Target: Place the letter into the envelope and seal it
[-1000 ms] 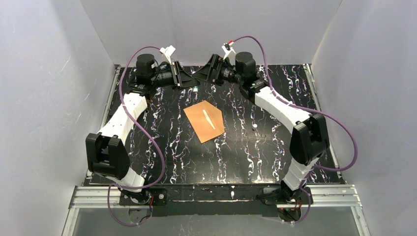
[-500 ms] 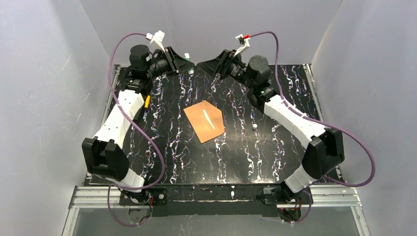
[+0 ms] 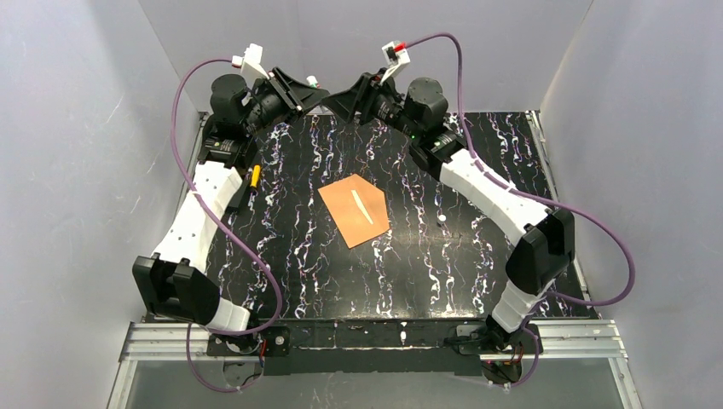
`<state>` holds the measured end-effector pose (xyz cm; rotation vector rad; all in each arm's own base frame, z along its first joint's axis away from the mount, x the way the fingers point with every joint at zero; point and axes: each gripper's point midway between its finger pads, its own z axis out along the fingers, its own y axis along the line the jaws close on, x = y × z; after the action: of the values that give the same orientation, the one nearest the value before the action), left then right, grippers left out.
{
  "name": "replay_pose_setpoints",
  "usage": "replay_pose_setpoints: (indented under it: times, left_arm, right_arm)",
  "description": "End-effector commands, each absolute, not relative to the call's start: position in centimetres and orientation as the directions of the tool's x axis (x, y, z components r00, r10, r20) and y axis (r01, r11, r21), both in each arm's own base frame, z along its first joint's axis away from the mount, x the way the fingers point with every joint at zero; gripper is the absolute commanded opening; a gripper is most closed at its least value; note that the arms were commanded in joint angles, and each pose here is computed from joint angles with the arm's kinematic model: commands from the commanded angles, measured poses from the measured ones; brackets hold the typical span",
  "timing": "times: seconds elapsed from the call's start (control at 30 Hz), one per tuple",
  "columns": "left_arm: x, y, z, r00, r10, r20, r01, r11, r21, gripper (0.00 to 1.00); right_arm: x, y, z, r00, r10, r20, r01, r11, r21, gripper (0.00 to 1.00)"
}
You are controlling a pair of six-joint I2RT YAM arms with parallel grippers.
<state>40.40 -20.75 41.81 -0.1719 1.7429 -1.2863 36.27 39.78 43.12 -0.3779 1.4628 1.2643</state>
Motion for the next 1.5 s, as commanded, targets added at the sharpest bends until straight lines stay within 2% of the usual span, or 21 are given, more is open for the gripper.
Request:
replay_pose_setpoints:
  times: [0.0, 0.3, 0.5, 0.63, 0.87, 1.1, 1.27, 1.37, 1.47]
  left_arm:
    - [39.0, -20.2, 46.2, -0.505, -0.628, -0.592, 0.448, 0.395, -0.802, 0.00]
    - [39.9, -19.9, 45.8, -0.543, -0.648, -0.534, 0.422, 0.339, -0.841, 0.00]
    - [40.0, -19.7, 45.6, -0.554, -0.650, -0.520, 0.422, 0.319, -0.849, 0.00]
    - [40.0, -19.9, 45.5, -0.567, -0.645, -0.512, 0.423, 0.305, -0.853, 0.00]
    - [40.1, -20.0, 45.8, -0.564, -0.646, -0.515, 0.437, 0.297, -0.849, 0.00]
    - [40.0, -20.1, 45.4, -0.566, -0.638, -0.521, 0.439, 0.302, -0.846, 0.00]
    - [40.0, -20.1, 45.4, -0.570, -0.637, -0.520, 0.439, 0.298, -0.847, 0.00]
    - [39.9, -20.1, 45.6, -0.569, -0.638, -0.519, 0.444, 0.293, -0.847, 0.00]
    - [39.8, -20.2, 45.8, -0.571, -0.638, -0.517, 0.448, 0.285, -0.847, 0.00]
  right_arm:
    - [36.6, 40.3, 45.8, -0.339, 0.430, -0.837, -0.783, 0.365, 0.504, 0.66]
    - [35.7, 40.8, 45.1, -0.404, 0.433, -0.806, -0.778, 0.300, 0.552, 0.63]
    - [36.0, 41.3, 45.0, -0.431, 0.446, -0.784, -0.767, 0.277, 0.579, 0.47]
    - [36.1, 41.7, 45.4, -0.448, 0.455, -0.770, -0.763, 0.254, 0.594, 0.47]
    - [36.4, 42.1, 45.5, -0.458, 0.466, -0.757, -0.766, 0.226, 0.602, 0.55]
    - [37.2, 41.5, 45.7, -0.537, 0.520, -0.665, -0.732, 0.104, 0.673, 0.52]
    - [37.1, 41.5, 46.0, -0.546, 0.520, -0.657, -0.732, 0.085, 0.676, 0.40]
    - [36.9, 41.8, 46.1, -0.572, 0.518, -0.636, -0.724, 0.047, 0.688, 0.24]
    - [36.8, 41.9, 46.4, -0.600, 0.518, -0.610, -0.710, 0.006, 0.704, 0.01]
